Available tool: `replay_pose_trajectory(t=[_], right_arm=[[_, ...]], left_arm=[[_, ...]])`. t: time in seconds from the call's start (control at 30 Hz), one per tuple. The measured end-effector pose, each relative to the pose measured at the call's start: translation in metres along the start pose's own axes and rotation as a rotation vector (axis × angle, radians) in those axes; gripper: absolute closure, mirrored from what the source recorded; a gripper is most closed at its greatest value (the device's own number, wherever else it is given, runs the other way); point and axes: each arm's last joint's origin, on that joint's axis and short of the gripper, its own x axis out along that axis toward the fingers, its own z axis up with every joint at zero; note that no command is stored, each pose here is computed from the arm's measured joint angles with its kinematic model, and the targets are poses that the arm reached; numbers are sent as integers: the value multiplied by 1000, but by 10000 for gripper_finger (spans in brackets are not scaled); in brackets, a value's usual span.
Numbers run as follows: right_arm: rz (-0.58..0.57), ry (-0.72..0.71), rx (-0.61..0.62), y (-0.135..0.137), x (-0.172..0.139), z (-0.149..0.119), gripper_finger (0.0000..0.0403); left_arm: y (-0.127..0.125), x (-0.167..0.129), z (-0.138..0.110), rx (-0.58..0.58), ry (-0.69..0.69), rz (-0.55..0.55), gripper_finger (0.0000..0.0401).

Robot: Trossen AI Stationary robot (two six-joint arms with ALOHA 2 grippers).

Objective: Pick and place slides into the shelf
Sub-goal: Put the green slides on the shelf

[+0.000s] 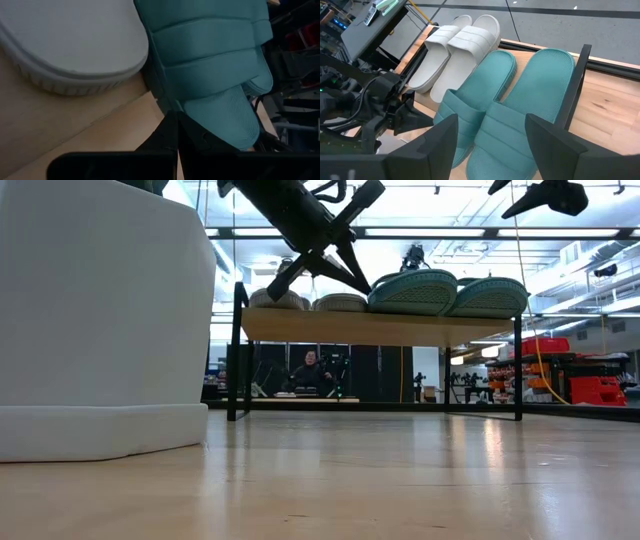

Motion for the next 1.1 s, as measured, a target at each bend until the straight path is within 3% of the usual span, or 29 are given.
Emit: replay_pose_trajectory(t=[1.1], right_arm=[[0, 0, -1, 0, 0, 0, 166]], left_arm=[[1, 2, -1, 10, -7, 5, 399]])
